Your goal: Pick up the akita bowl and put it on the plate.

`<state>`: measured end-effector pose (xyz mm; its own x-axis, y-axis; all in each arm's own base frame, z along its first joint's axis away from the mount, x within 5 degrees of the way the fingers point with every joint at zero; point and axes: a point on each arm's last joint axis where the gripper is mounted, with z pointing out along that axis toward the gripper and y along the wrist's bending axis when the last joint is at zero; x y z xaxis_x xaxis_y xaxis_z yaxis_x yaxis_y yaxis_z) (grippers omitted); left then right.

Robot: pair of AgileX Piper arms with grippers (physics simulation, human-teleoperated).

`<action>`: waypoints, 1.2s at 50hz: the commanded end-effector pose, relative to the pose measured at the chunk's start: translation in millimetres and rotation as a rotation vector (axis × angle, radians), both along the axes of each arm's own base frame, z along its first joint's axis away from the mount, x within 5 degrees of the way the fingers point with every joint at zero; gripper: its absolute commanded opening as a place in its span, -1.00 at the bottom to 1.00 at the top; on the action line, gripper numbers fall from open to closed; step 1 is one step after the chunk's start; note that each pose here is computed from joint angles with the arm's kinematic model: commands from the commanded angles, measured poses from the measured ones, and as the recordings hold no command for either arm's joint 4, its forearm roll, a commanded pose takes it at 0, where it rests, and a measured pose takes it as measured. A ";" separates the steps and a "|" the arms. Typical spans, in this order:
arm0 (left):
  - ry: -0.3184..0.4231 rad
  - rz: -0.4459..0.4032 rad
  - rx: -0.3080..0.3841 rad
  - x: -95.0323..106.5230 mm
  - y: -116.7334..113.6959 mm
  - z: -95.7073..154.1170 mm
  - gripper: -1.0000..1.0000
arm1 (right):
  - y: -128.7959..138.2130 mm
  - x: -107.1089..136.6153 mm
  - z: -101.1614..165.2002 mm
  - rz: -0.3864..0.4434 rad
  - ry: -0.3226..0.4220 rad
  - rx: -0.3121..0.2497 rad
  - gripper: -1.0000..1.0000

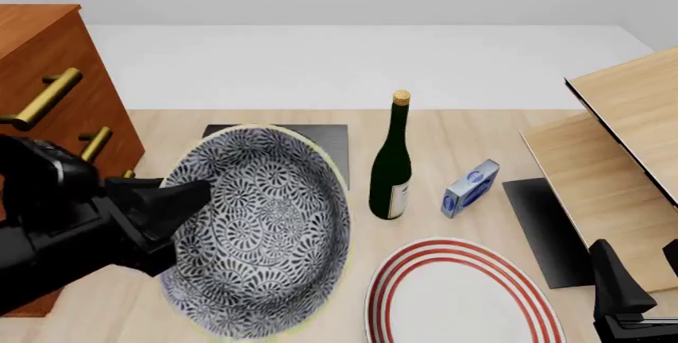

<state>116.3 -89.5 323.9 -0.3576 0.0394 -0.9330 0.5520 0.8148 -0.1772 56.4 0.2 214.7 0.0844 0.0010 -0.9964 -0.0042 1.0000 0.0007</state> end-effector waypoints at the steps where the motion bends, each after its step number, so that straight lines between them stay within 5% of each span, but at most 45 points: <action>1: 0.048 -0.015 -0.070 21.6 -26.1 5.7 -1.00 | 0.0 0.0 0.0 0.000 0.000 0.000 1.00; 9: 0.083 -0.053 -0.036 28.1 -41.4 -0.8 -1.00 | 0.0 0.0 0.0 0.000 0.000 0.000 1.00; 11: 0.141 -0.037 -0.012 35.6 -46.5 -8.0 -1.00 | 0.0 0.0 0.0 0.000 0.000 0.000 1.00; 39: 0.260 -0.176 0.027 24.8 -90.2 -20.5 -1.00 | 0.0 0.0 0.0 0.000 0.000 0.000 1.00; 60: 0.345 -0.256 0.056 18.2 -130.3 -53.4 -1.00 | 0.0 0.0 0.0 0.000 0.000 0.000 1.00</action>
<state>138.8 -202.8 281.0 -0.5919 0.2030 -0.7801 0.6499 0.6927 -0.3129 56.4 0.2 214.7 0.0845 0.0010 -0.9964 -0.0041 1.0000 0.0007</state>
